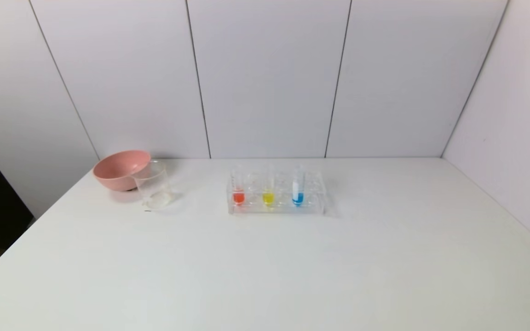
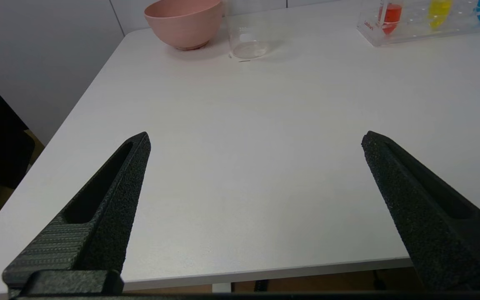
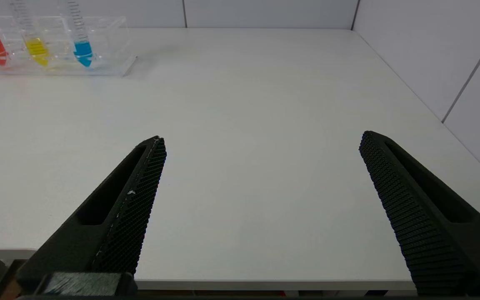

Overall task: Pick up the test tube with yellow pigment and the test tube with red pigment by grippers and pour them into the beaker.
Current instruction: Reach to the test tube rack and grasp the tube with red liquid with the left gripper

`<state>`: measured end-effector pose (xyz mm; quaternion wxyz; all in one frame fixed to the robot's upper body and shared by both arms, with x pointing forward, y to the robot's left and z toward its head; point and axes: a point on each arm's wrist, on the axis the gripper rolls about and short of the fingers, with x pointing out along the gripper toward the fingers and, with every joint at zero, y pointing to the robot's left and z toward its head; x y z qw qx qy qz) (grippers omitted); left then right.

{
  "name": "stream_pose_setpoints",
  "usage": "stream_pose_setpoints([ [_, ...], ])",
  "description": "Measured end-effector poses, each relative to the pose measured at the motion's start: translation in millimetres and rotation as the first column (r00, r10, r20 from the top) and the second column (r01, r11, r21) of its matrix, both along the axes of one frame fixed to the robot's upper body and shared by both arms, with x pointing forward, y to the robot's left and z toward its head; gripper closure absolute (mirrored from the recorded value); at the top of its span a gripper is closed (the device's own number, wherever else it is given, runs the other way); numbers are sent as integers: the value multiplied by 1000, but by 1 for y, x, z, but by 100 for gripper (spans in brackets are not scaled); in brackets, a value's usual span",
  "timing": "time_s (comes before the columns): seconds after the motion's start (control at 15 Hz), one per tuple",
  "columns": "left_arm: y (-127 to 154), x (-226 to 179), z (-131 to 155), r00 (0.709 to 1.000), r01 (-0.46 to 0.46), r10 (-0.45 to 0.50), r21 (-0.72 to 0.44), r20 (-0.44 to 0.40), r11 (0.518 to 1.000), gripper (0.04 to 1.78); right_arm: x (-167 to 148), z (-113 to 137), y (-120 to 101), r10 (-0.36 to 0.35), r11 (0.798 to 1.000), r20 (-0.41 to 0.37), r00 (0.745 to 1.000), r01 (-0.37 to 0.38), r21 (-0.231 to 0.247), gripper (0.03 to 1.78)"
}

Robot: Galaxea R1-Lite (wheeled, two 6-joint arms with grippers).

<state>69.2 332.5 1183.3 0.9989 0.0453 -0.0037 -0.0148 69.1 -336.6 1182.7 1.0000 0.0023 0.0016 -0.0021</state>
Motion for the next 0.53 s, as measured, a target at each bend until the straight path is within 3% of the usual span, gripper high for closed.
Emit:
stream_pose_setpoints([
  [0.53,0,0,0,1000,-2,2,-31,-3,1000,4,0,0,0,0,1000,0,1000,0,0,11],
])
